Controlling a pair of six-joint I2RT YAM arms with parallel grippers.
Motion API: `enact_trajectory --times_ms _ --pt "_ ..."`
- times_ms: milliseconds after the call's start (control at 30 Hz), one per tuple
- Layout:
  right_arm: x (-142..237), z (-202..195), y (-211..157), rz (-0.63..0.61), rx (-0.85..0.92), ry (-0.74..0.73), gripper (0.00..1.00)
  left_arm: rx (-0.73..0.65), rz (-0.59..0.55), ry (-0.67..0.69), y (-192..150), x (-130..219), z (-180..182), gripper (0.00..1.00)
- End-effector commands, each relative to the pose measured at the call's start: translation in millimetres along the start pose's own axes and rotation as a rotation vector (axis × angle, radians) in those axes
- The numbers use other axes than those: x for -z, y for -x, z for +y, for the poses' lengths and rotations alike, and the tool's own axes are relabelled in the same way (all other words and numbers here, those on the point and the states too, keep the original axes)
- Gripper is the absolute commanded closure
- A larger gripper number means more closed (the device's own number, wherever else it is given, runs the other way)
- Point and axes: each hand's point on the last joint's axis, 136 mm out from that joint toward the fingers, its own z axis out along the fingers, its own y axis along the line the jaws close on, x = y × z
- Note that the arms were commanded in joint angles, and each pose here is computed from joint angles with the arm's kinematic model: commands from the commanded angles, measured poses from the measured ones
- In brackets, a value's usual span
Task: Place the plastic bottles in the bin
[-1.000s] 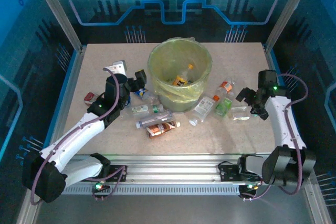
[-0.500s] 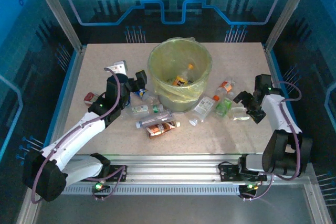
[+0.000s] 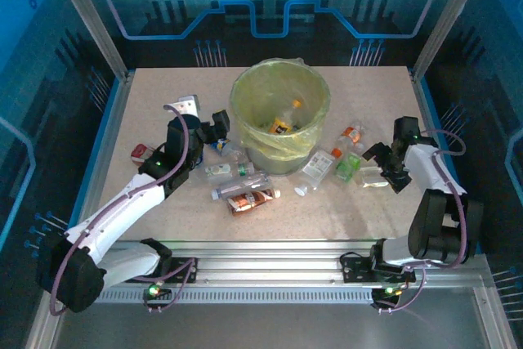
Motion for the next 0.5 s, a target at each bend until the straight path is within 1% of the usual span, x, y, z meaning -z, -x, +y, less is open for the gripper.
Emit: enact_trajectory --times_ms 0,467 --pt "-11 -7 4 -0.005 -0.040 -0.029 0.00 -0.007 -0.009 -0.019 6 -1 -4 0.01" --pt "-31 -13 7 -0.004 -0.034 -0.077 0.00 -0.006 0.000 -0.022 3 -1 -4 0.01"
